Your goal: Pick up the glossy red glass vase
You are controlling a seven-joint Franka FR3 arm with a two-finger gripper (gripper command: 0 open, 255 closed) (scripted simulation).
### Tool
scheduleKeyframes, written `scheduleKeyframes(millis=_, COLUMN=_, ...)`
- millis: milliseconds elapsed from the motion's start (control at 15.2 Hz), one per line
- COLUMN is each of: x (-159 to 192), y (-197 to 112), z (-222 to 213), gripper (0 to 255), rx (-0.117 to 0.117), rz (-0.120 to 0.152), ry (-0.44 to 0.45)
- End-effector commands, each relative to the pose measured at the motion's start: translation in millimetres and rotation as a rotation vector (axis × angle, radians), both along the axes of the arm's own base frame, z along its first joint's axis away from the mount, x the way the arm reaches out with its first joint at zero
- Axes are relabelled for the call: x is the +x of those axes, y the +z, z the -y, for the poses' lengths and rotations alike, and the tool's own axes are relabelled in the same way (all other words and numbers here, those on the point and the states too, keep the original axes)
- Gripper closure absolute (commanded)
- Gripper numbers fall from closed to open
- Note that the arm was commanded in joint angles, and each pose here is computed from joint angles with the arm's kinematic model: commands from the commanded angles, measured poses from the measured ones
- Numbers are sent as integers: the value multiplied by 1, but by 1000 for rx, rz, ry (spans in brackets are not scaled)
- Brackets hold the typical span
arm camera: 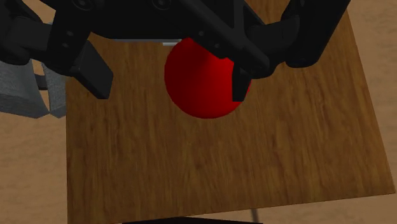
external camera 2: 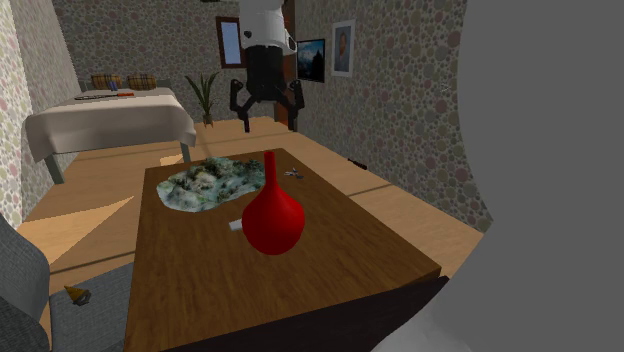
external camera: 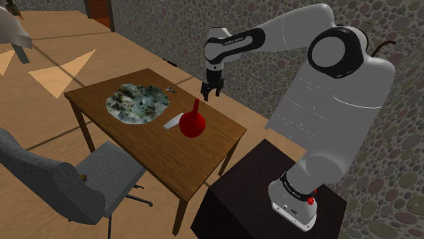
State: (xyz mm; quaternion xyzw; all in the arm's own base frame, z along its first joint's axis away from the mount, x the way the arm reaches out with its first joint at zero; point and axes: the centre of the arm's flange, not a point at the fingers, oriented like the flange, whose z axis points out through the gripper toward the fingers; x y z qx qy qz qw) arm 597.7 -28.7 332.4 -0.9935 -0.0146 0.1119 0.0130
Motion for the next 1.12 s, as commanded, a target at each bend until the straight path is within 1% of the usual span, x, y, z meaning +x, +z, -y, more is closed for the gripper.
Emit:
scheduleKeyframes(millis=0, x=24, y=-14, z=-1, gripper=0, rx=-6, rz=4, ry=0)
scheduleKeyframes(millis=462, x=102, y=-59, z=5, gripper=0, rx=-27, rz=15, ry=-1)
scheduleKeyframes(millis=528, x=109, y=-63, z=6, gripper=0, rx=-29, rz=15, ry=-1)
scheduleKeyframes(millis=1056, x=108, y=-103, z=6, gripper=0, rx=-29, rz=15, ry=-1)
